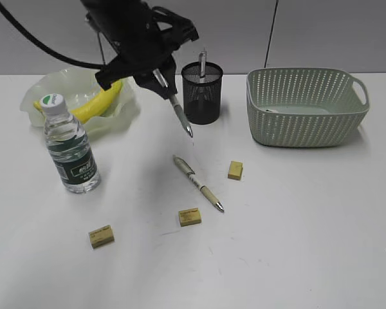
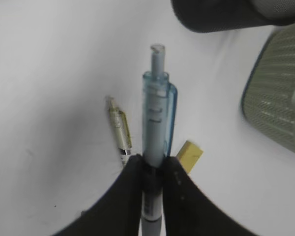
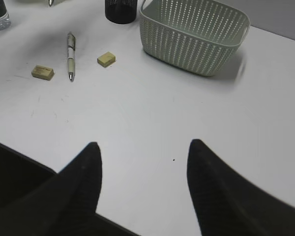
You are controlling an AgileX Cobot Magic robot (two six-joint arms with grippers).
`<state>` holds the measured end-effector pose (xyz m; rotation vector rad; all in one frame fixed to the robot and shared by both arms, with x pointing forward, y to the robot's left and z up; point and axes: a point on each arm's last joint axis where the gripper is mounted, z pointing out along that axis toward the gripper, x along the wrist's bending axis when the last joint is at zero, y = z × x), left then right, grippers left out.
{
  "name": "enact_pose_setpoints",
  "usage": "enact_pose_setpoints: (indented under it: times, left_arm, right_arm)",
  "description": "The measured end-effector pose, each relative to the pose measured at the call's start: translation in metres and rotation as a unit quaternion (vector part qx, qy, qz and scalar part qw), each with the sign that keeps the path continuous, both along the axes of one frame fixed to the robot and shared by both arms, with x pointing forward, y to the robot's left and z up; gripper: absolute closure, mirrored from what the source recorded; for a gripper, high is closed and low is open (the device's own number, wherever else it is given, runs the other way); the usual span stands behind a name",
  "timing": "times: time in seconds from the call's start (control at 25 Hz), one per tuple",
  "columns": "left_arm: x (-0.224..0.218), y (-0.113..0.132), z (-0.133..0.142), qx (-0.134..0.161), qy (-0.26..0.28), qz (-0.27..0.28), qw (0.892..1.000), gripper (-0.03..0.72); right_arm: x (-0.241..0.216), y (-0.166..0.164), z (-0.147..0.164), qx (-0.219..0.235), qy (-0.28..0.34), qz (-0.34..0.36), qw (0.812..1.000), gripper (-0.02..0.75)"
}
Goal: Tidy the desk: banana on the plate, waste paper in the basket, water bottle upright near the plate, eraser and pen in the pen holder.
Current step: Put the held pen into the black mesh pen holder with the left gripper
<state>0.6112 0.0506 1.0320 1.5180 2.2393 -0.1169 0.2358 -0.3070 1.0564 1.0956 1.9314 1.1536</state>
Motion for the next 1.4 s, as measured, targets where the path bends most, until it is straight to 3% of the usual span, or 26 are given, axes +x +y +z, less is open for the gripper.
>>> enact_pose_setpoints:
  times: [0.2,0.44,0.72,0.84,0.96,1.4]
  left_arm:
    - [0.005,0.002,0.031,-0.007,-0.117,-0.054,0.992,0.610]
    - [0.021,-0.002,0.049,-0.001,-0.268,-0.098,0.958,0.610]
    - [0.040,-0.009,0.069,0.024,-0.459,-0.147,0.876,0.610]
    - [0.048,-0.017,0.057,0.031,-0.491,-0.169,0.854,0.610]
    - [0.057,-0.023,0.032,0.043,-0.485,-0.186,0.853,0.610]
    - [0.071,-0.032,-0.036,0.067,-0.432,-0.208,0.875,0.610]
  right_arm:
    - [0.000,0.000,0.000,0.000,0.000,0.000,1.000,0.293]
    - [0.000,0.000,0.000,0.000,0.000,0.000,1.000,0.293]
    - [0.000,0.000,0.000,0.000,0.000,0.000,1.000,0.293]
    - [0.000,0.000,0.000,0.000,0.000,0.000,1.000,0.293]
    - [0.000,0.000,0.000,0.000,0.000,0.000,1.000,0.293]
    - [0.000,0.000,0.000,0.000,0.000,0.000,1.000,0.293]
